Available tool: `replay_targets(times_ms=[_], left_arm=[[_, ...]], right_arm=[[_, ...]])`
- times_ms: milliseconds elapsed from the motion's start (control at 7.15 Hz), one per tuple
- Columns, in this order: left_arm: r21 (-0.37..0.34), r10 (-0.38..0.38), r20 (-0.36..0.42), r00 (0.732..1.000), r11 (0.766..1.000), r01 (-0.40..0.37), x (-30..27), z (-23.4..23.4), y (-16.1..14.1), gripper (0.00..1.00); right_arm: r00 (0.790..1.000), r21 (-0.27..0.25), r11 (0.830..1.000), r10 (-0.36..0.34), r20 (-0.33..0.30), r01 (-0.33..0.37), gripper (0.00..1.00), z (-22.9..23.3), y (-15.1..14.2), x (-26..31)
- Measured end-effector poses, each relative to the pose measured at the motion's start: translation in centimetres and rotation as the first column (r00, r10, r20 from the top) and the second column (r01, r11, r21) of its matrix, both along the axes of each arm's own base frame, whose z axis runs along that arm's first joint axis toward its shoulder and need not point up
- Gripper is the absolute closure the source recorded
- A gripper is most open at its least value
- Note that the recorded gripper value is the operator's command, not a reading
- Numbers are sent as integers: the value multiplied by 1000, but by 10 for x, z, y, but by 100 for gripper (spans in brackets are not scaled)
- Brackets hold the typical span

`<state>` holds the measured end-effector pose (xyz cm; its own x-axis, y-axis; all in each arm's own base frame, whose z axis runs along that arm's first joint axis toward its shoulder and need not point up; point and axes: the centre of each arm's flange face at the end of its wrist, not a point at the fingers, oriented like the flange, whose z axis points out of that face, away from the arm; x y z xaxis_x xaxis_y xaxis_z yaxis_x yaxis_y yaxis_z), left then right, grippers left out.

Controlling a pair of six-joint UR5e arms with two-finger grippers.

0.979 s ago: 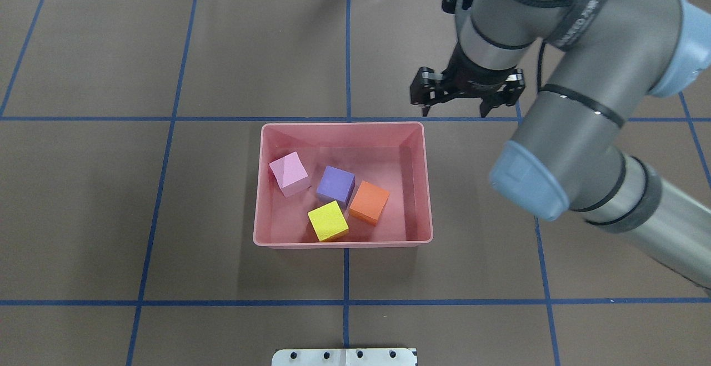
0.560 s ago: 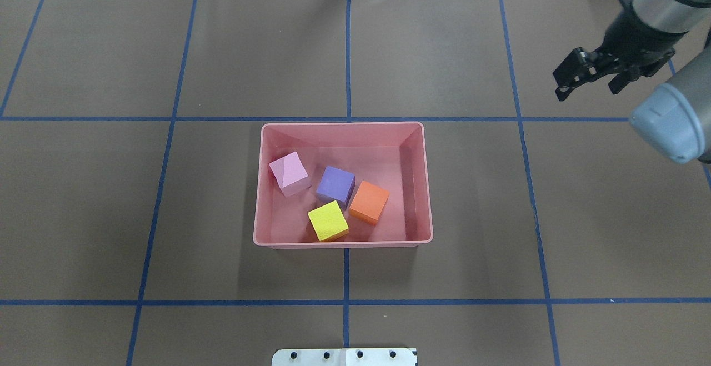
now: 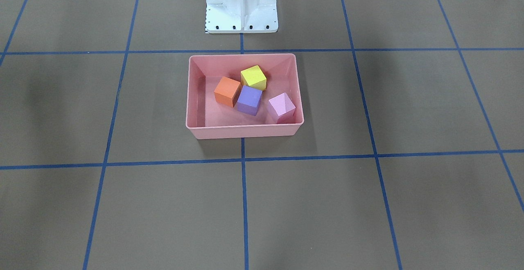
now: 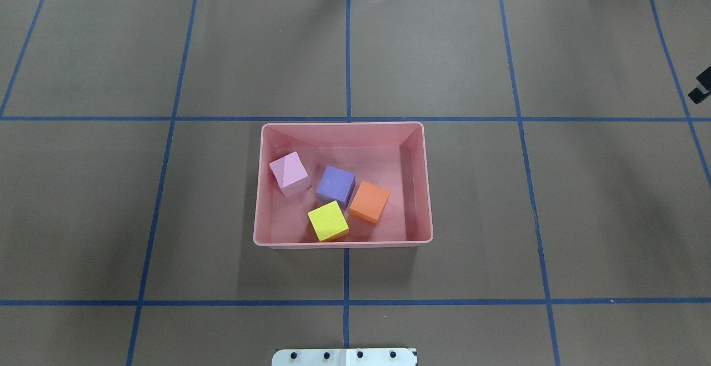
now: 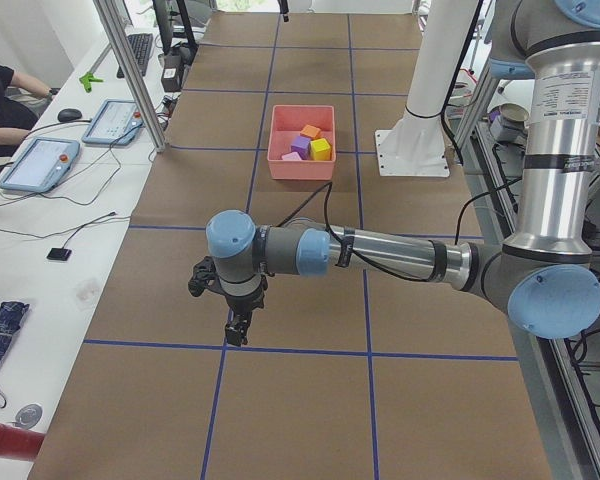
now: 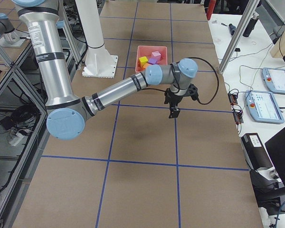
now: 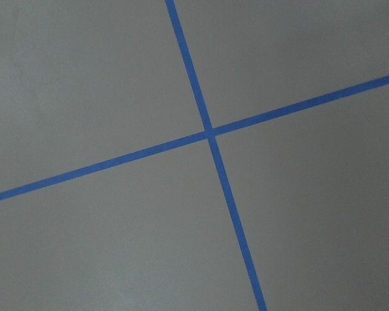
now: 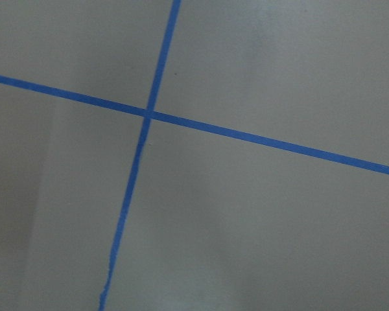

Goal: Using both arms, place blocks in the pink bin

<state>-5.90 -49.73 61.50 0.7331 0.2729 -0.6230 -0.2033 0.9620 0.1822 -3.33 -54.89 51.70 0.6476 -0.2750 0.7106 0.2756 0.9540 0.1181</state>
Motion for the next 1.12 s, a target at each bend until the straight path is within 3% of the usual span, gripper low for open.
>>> replay_targets(times_ms=[420, 700, 1119], left_arm=[[-26, -4, 0, 1000, 1000, 4, -2, 14, 3, 0], [-34, -9, -5, 1000, 999, 9, -5, 18, 10, 0], [-47, -33, -55, 998, 998, 30, -9, 18, 18, 0]], right_arm=[[1000, 65, 998, 9, 11, -9, 0, 119, 25, 33], [999, 82, 996, 32, 3, -32, 1, 140, 22, 46], [988, 68, 986, 150, 38, -152, 1, 136, 29, 100]])
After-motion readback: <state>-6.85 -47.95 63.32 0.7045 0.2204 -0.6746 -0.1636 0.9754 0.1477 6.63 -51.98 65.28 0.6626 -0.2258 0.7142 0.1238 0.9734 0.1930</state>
